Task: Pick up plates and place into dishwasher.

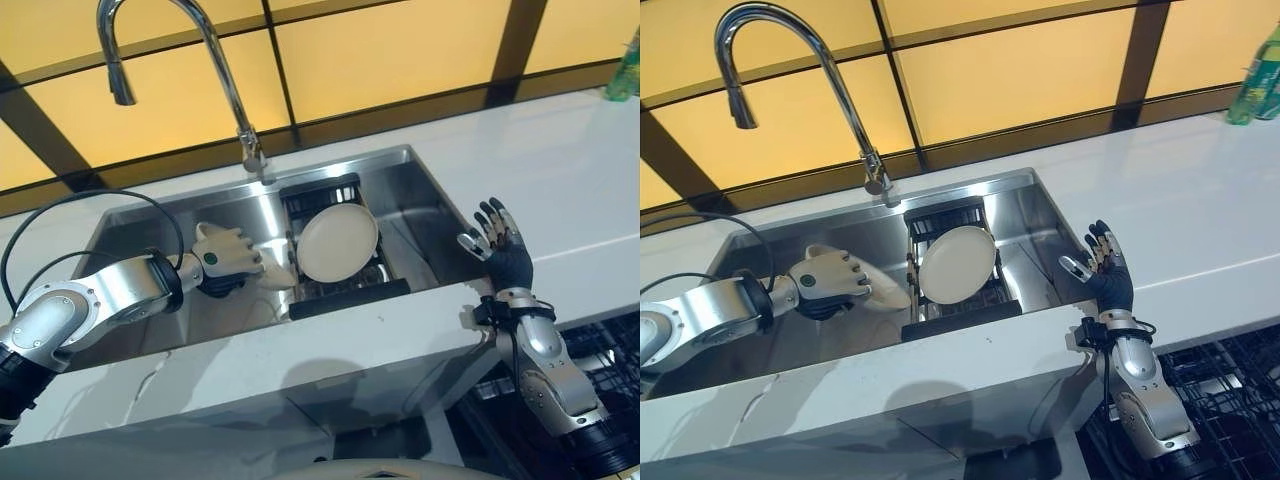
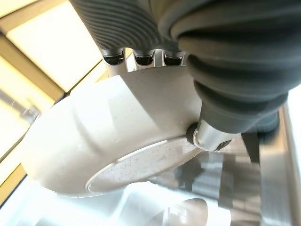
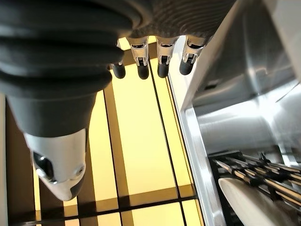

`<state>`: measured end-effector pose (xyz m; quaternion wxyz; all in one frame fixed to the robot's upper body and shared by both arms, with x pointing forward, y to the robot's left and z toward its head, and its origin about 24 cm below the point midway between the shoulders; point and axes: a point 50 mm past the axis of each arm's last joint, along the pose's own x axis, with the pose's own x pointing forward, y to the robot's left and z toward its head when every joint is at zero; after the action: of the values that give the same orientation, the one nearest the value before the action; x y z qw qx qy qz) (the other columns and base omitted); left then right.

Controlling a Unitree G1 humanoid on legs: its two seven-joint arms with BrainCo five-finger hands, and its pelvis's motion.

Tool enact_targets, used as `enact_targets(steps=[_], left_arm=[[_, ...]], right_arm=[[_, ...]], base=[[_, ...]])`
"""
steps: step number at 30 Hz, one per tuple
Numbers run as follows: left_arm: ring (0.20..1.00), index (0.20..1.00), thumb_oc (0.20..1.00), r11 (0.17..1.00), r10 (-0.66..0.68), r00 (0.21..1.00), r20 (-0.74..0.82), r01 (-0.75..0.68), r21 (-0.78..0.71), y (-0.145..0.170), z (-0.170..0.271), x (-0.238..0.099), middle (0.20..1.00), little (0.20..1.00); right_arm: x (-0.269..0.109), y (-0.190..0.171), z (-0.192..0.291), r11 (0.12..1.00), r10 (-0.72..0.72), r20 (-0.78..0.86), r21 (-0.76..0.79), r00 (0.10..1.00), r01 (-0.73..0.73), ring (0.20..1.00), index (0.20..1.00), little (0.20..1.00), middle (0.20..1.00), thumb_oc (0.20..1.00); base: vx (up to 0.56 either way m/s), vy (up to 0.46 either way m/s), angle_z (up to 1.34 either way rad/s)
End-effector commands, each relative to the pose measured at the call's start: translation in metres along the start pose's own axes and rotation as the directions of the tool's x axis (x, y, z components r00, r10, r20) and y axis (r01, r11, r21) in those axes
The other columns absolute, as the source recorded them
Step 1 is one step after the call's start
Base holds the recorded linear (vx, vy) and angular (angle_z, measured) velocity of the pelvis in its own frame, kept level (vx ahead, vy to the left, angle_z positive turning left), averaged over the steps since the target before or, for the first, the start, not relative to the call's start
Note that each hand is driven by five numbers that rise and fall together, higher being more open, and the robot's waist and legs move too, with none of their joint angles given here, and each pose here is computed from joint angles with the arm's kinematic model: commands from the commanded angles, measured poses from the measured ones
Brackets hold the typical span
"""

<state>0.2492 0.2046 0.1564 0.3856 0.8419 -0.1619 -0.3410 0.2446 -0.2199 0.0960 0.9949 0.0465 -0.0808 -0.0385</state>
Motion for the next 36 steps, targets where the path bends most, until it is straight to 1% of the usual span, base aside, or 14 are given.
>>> enact_targets(steps=[1, 7, 10, 14, 17, 20, 23, 25, 27, 28, 29, 30, 33, 36], left_arm=[[0.200, 0.200, 0.200, 0.998, 0.025, 0.991, -0.128, -0.018, 0.055, 0.016, -0.034, -0.018, 0.200, 0.200], [0.200, 0.200, 0.200, 0.997, 0.072, 0.983, -0.170, -0.065, 0.048, 0.020, -0.042, -0.025, 0.200, 0.200], [0.200, 0.200, 0.200, 0.982, 0.188, 0.960, -0.208, -0.183, 0.040, 0.028, -0.048, -0.032, 0.200, 0.200], [0.200, 0.200, 0.200, 0.925, 0.373, 0.899, -0.231, -0.380, 0.015, 0.039, -0.051, -0.042, 0.200, 0.200], [0.200, 0.200, 0.200, 0.888, 0.450, 0.864, -0.226, -0.459, 0.011, 0.041, -0.047, -0.048, 0.200, 0.200], [0.200, 0.200, 0.200, 0.863, 0.491, 0.844, -0.216, -0.505, -0.013, 0.041, -0.043, -0.050, 0.200, 0.200], [0.200, 0.200, 0.200, 0.819, 0.544, 0.815, -0.198, -0.568, -0.087, 0.047, -0.039, -0.050, 0.200, 0.200], [0.200, 0.200, 0.200, 0.761, 0.592, 0.785, -0.182, -0.619, -0.195, 0.055, -0.036, -0.051, 0.200, 0.200], [0.200, 0.200, 0.200, 0.699, 0.633, 0.759, -0.152, -0.645, -0.309, 0.065, -0.032, -0.052, 0.200, 0.200], [0.200, 0.200, 0.200, 0.677, 0.649, 0.748, -0.140, -0.652, -0.342, 0.068, -0.030, -0.052, 0.200, 0.200], [0.200, 0.200, 0.200, 0.632, 0.673, 0.731, -0.109, -0.646, -0.427, 0.073, -0.026, -0.052, 0.200, 0.200], [0.200, 0.200, 0.200, 0.608, 0.689, 0.720, -0.086, -0.638, -0.473, 0.076, -0.022, -0.052, 0.200, 0.200], [0.200, 0.200, 0.200, 0.576, 0.709, 0.705, -0.021, -0.595, -0.561, 0.084, -0.014, -0.047, 0.200, 0.200], [0.200, 0.200, 0.200, 0.551, 0.722, 0.691, 0.029, -0.549, -0.628, 0.093, -0.010, -0.045, 0.200, 0.200]], right_arm=[[0.005, 0.008, 0.030, 0.998, 0.053, 0.145, 0.032, 0.988, -0.058, 1.000, 1.000, 1.000, 1.000, 1.000], [0.006, 0.006, 0.031, 0.998, 0.048, 0.149, 0.029, 0.988, -0.053, 1.000, 1.000, 1.000, 1.000, 1.000], [0.006, 0.005, 0.033, 0.998, 0.045, 0.160, 0.023, 0.986, -0.050, 1.000, 1.000, 1.000, 1.000, 1.000], [0.005, 0.002, 0.039, 0.999, 0.043, 0.192, 0.015, 0.981, -0.047, 1.000, 1.000, 1.000, 1.000, 1.000], [0.006, 0.001, 0.044, 0.998, 0.055, 0.226, 0.000, 0.973, -0.056, 1.000, 1.000, 1.000, 1.000, 1.000], [0.007, 0.003, 0.053, 0.997, 0.081, 0.268, -0.022, 0.960, -0.078, 1.000, 1.000, 1.000, 1.000, 1.000], [0.010, 0.009, 0.063, 0.991, 0.135, 0.313, -0.061, 0.940, -0.123, 1.000, 1.000, 1.000, 1.000, 1.000], [0.010, 0.017, 0.071, 0.979, 0.201, 0.352, -0.103, 0.914, -0.175, 1.000, 1.000, 1.000, 1.000, 1.000], [0.010, 0.025, 0.081, 0.960, 0.273, 0.389, -0.164, 0.880, -0.225, 1.000, 1.000, 1.000, 1.000, 1.000], [0.010, 0.027, 0.084, 0.955, 0.290, 0.400, -0.180, 0.869, -0.236, 1.000, 1.000, 1.000, 1.000, 1.000], [0.010, 0.032, 0.092, 0.941, 0.333, 0.426, -0.213, 0.841, -0.264, 1.000, 1.000, 1.000, 1.000, 1.000], [0.011, 0.036, 0.096, 0.932, 0.356, 0.444, -0.233, 0.822, -0.278, 1.000, 1.000, 1.000, 1.000, 1.000], [0.012, 0.047, 0.108, 0.904, 0.422, 0.486, -0.285, 0.765, -0.318, 1.000, 1.000, 1.000, 1.000, 1.000], [0.014, 0.056, 0.117, 0.864, 0.498, 0.493, -0.356, 0.713, -0.356, 1.000, 1.000, 1.000, 1.000, 1.000]], base=[[-0.03, 0.008, 0.18], [-0.03, 0.011, 0.11], [-0.04, 0.008, 0.05], [-0.05, 0.005, 0.03], [-0.04, 0.003, 0.03], [-0.04, 0.003, 0.03], [-0.02, 0.002, 0.00], [-0.03, -0.002, 0.00], [-0.02, -0.003, 0.00], [-0.03, -0.004, 0.00], [0.00, 0.000, 0.00], [-0.03, -0.004, 0.00], [0.00, 0.000, 0.00], [0.00, 0.000, 0.00]])
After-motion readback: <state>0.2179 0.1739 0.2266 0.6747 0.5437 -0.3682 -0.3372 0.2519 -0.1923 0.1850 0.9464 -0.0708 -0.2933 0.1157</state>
